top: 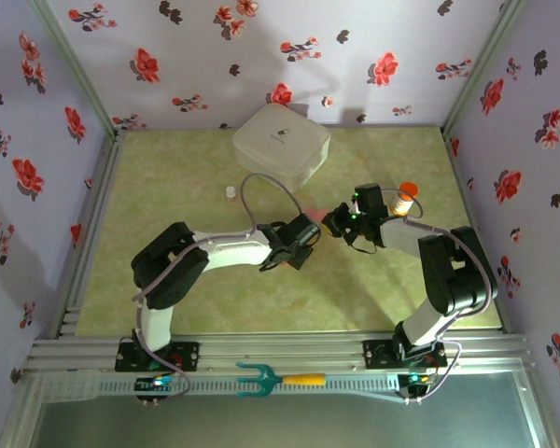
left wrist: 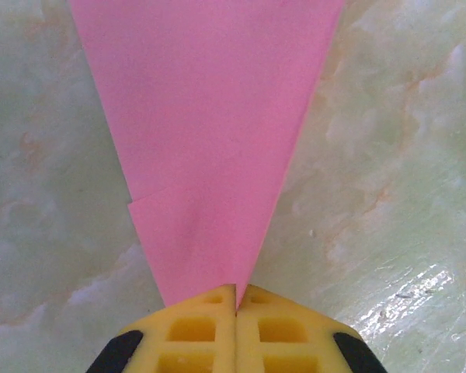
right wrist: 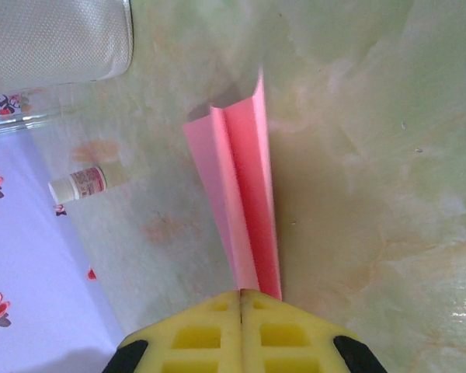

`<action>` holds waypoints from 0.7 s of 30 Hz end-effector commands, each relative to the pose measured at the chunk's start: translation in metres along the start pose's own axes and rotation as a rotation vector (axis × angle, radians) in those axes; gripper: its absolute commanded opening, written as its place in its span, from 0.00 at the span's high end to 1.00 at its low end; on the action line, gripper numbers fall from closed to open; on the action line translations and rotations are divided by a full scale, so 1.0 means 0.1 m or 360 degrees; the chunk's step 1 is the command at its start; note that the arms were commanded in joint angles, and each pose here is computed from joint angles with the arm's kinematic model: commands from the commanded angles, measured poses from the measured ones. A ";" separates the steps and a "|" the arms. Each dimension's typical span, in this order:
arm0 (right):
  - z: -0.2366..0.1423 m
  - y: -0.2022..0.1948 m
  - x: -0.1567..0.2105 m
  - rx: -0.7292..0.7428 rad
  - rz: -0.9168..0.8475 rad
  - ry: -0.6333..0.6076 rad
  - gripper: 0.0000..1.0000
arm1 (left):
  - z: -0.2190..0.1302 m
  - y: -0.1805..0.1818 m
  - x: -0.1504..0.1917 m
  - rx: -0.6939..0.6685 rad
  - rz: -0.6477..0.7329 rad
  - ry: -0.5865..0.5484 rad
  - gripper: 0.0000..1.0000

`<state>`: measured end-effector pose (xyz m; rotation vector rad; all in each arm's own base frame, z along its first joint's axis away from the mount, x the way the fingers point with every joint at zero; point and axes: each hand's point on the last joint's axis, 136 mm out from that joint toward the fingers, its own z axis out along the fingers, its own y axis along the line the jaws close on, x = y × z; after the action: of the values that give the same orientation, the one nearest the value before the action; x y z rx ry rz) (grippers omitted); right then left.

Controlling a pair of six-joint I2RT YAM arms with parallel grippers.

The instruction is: Fold a paper plane with a square sheet of paper (pick it up from the middle)

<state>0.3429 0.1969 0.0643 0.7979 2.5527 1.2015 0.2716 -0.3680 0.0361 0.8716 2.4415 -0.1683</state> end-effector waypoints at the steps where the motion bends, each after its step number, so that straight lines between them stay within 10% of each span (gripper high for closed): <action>1: -0.10 0.00 0.01 0.0028 -0.0042 -0.0017 0.79 | -0.15 0.02 -0.10 0.0017 -0.0010 -0.0058 1.00; 7: -0.34 -0.09 -0.08 0.0105 -0.0087 -0.0119 0.62 | -0.16 -0.09 -0.16 0.0453 -0.0227 -0.0005 1.00; 21: -0.52 -0.11 -0.10 0.0096 -0.0088 -0.0167 0.59 | -0.02 -0.22 -0.16 0.0893 -0.0464 0.0098 1.00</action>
<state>0.3342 0.1555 0.0966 0.7735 2.4958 1.0675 0.2771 -0.3865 0.0551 0.7277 2.5691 -0.8886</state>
